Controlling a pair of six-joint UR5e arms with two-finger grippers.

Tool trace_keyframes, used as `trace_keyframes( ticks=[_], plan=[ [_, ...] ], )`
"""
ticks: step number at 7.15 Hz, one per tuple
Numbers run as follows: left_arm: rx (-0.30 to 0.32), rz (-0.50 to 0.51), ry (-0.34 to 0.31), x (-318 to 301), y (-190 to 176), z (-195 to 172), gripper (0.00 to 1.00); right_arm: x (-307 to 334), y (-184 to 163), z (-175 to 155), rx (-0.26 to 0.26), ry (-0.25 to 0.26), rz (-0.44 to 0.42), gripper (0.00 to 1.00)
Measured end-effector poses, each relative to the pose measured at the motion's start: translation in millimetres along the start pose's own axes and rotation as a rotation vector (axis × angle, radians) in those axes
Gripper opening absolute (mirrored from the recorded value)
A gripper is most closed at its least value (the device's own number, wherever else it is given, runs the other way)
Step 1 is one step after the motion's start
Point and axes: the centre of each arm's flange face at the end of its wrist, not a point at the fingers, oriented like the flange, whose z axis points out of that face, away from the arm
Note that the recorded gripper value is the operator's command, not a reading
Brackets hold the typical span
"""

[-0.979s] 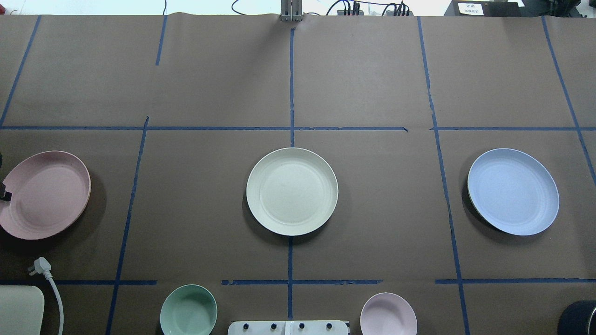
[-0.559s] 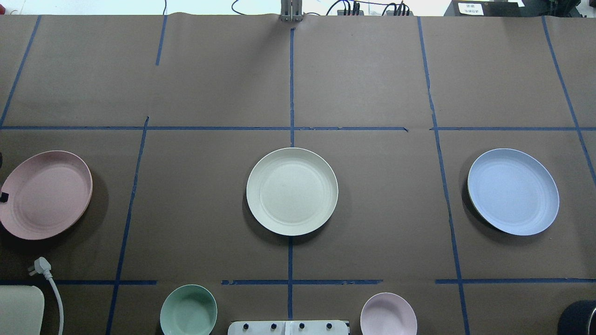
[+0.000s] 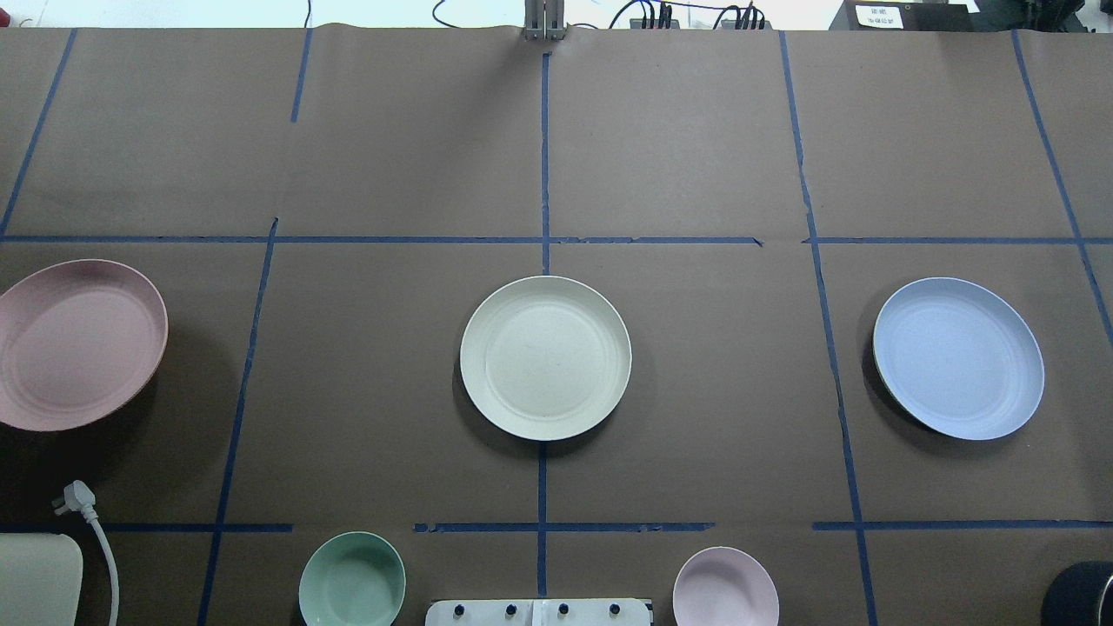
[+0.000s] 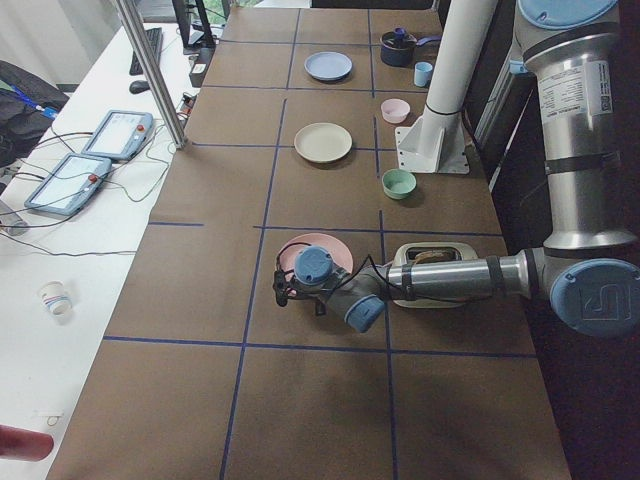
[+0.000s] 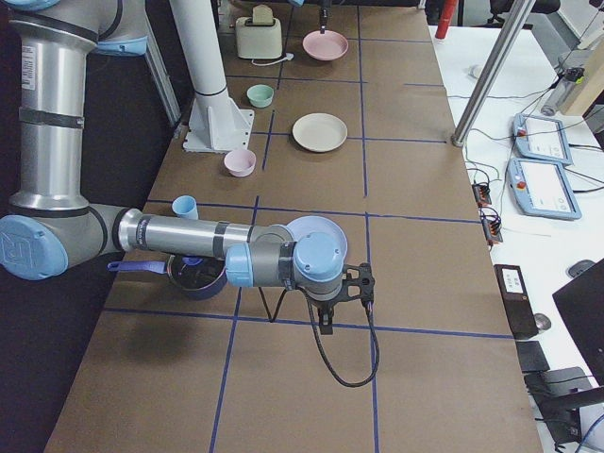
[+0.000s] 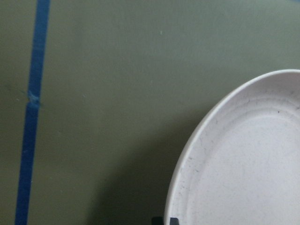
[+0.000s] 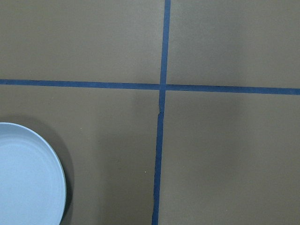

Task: Stack three plates with pink and blue
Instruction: 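Grasp the pink plate rim with the left gripper and lift it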

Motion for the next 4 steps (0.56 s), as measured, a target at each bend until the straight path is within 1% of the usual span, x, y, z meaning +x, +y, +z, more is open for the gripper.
trace_keyframes(
  ticks=[2,3,4],
  plan=[
    [0.025,0.01,0.05,41.7,-4.2,-27.0,0.0,-4.8,-2.5,1.3,-0.004,-0.001,-0.009,1.0],
    [0.022,-0.015,0.066,79.4,-9.1,-32.7,0.0,-13.5,-7.3,0.1,-0.001,-0.001,-0.029,1.0],
    [0.006,-0.041,0.087,125.2,-12.8,-30.8,0.0,-24.1,-13.5,-5.7,0.011,-0.002,-0.052,1.0]
  ],
)
